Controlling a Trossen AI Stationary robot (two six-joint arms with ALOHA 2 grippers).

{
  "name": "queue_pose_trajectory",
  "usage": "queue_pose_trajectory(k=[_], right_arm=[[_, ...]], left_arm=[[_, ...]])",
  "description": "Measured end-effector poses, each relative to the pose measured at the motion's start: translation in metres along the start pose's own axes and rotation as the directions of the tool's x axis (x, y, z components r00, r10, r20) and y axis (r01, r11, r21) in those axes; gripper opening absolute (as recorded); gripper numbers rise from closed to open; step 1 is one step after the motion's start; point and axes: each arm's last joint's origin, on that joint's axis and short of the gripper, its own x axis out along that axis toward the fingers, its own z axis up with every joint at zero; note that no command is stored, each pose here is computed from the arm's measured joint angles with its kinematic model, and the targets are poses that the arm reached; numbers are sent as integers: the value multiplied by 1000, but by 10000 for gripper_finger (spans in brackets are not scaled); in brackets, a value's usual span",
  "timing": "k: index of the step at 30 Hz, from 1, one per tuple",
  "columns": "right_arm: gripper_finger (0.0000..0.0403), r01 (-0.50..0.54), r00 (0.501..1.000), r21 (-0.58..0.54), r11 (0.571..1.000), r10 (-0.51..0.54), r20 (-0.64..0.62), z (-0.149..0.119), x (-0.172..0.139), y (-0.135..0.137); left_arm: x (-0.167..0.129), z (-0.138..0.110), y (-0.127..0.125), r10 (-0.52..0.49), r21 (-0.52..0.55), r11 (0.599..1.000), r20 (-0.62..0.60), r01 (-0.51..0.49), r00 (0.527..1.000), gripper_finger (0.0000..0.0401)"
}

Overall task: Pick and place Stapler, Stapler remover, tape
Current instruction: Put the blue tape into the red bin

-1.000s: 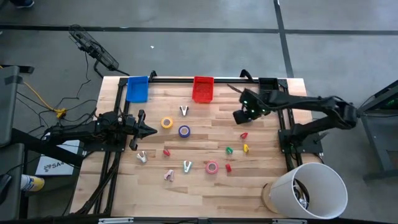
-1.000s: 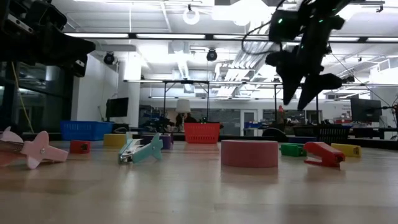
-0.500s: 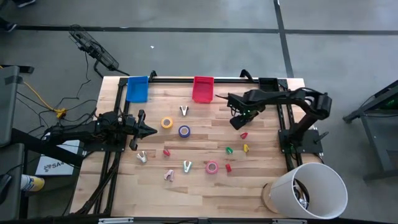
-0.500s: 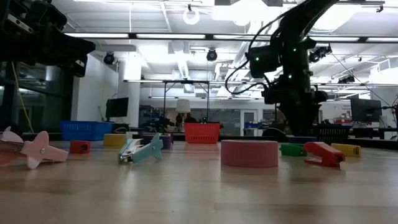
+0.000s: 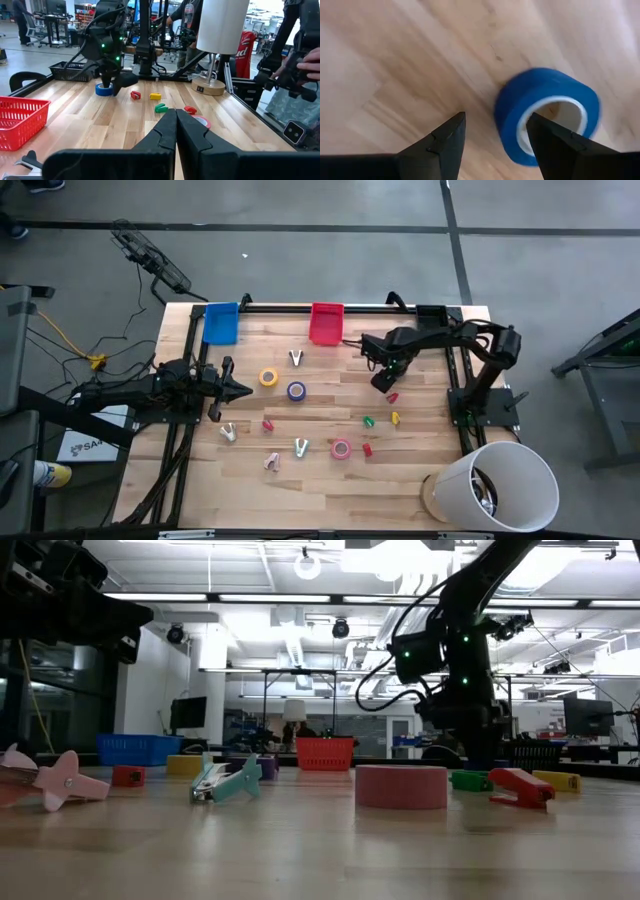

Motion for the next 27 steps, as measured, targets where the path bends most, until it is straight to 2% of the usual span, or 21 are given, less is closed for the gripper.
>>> queue_pose_trajectory(k=[3,9,13,20,27], right_arm=[[200,-12,1000,-71,997,12,3,2,3,1],[188,-27,1000,-76,997,27,0,3,3,2],[144,-33,999,-77,996,33,-5,2,4,2],[33,-42,999,-80,996,41,-10,2,4,3],[31,-76,997,-94,993,77,1,3,2,3]], left_arm=[[0,0,0,0,0,1000,0,0,1000,1],[0,0,0,0,0,1000,1,0,1000,1],[0,0,0,0,0,1000,0,0,1000,1],[0,0,0,0,0,1000,0,0,1000,1],[0,0,0,0,0,1000,0,0,1000,1]])
